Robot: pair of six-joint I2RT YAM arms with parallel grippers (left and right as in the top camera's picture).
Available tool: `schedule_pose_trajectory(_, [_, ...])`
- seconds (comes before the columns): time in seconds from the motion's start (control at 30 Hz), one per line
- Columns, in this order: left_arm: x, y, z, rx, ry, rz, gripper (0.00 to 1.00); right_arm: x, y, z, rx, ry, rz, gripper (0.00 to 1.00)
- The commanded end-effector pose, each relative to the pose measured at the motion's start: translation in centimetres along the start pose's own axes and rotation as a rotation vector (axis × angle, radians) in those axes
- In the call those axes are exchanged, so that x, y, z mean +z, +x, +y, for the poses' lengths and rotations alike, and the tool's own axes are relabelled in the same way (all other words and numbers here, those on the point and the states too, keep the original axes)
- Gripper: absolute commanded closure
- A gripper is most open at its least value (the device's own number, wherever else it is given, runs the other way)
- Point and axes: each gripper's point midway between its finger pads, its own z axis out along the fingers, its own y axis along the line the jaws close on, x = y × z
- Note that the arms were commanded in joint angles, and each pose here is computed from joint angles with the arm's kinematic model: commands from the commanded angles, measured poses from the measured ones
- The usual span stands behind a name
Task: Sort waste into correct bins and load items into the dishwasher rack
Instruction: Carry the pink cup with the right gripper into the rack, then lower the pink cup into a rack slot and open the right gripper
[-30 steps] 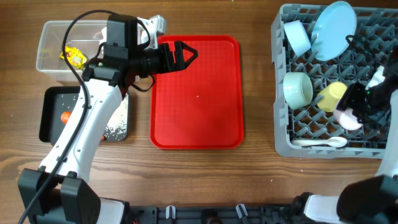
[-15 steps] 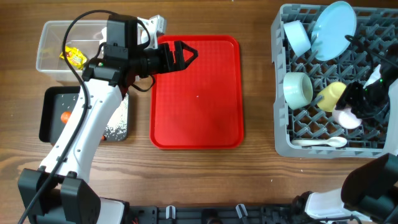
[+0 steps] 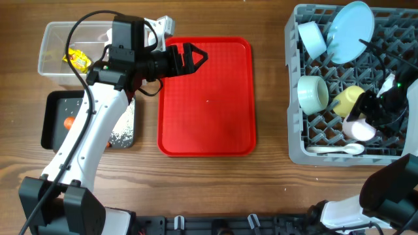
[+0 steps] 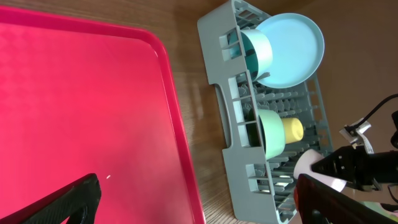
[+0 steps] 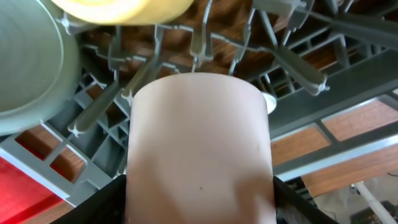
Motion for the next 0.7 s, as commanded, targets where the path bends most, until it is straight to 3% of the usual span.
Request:
schedule_pose_trajectory(0.0, [-0.6,-0.3,-0.4,0.019,0.000,-0.017,0.00,-0.1,0.3,0.2,-0.009,-0.019,0.016,0.45])
schedule_pose_trajectory(0.53, [-0.6,-0.3,-0.4,0.019,0.000,-0.017,0.00,2.3,0.0,-2.6,0.112,0.024,0.029,0.45])
schedule_pose_trajectory(0.67, [-0.6,-0.3,-0.4,0.019,0.000,-0.017,0.00,2.5,-0.3,-2.7,0.115,0.024,0.025,0.28])
